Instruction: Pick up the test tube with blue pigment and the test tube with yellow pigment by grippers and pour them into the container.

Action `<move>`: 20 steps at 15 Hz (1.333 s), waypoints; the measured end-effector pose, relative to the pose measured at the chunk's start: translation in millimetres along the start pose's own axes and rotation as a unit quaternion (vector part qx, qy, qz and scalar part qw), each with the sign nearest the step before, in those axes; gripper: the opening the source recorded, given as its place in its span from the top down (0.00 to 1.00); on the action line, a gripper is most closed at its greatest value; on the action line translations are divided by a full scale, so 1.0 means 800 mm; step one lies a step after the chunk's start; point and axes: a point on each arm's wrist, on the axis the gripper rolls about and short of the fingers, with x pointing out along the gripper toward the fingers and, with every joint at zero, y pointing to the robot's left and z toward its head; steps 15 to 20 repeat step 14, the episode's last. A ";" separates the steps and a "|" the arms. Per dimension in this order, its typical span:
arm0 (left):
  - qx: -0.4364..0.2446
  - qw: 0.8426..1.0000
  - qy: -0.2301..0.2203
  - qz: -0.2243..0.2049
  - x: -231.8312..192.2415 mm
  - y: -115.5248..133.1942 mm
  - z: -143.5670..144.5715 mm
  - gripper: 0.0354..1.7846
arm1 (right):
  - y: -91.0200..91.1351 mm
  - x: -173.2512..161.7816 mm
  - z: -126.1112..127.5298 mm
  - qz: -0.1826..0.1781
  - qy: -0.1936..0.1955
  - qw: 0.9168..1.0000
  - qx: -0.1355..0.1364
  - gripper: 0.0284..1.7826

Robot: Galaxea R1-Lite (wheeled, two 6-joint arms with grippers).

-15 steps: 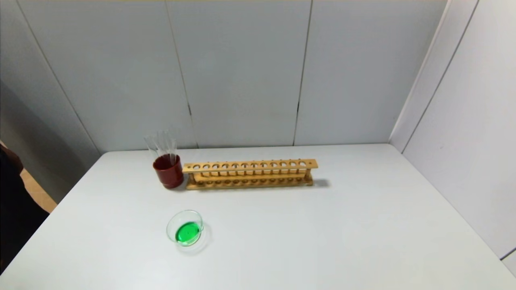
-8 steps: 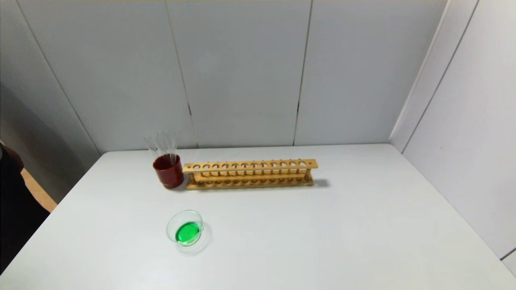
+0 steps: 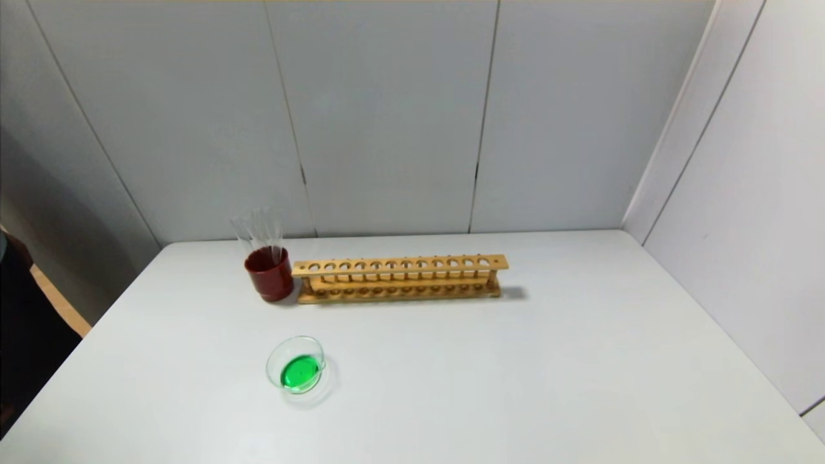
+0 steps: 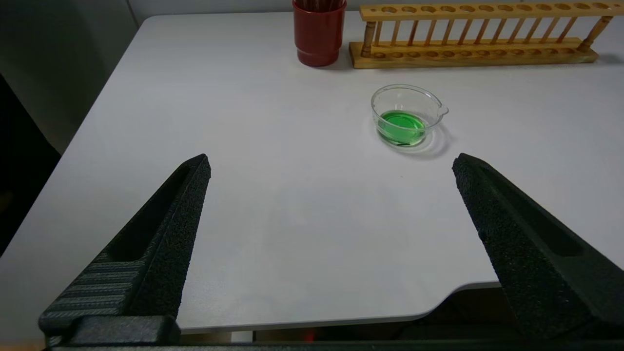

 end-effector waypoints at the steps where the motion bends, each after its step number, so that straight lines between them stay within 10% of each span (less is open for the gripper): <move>1: 0.010 1.000 -0.006 0.002 0.001 0.000 0.000 0.02 | 0.000 0.000 0.000 0.000 0.000 1.000 0.000 0.02; 20: 0.066 0.997 -0.031 0.000 0.009 0.000 -0.009 0.02 | 0.000 0.000 0.000 0.000 0.000 1.000 0.000 0.02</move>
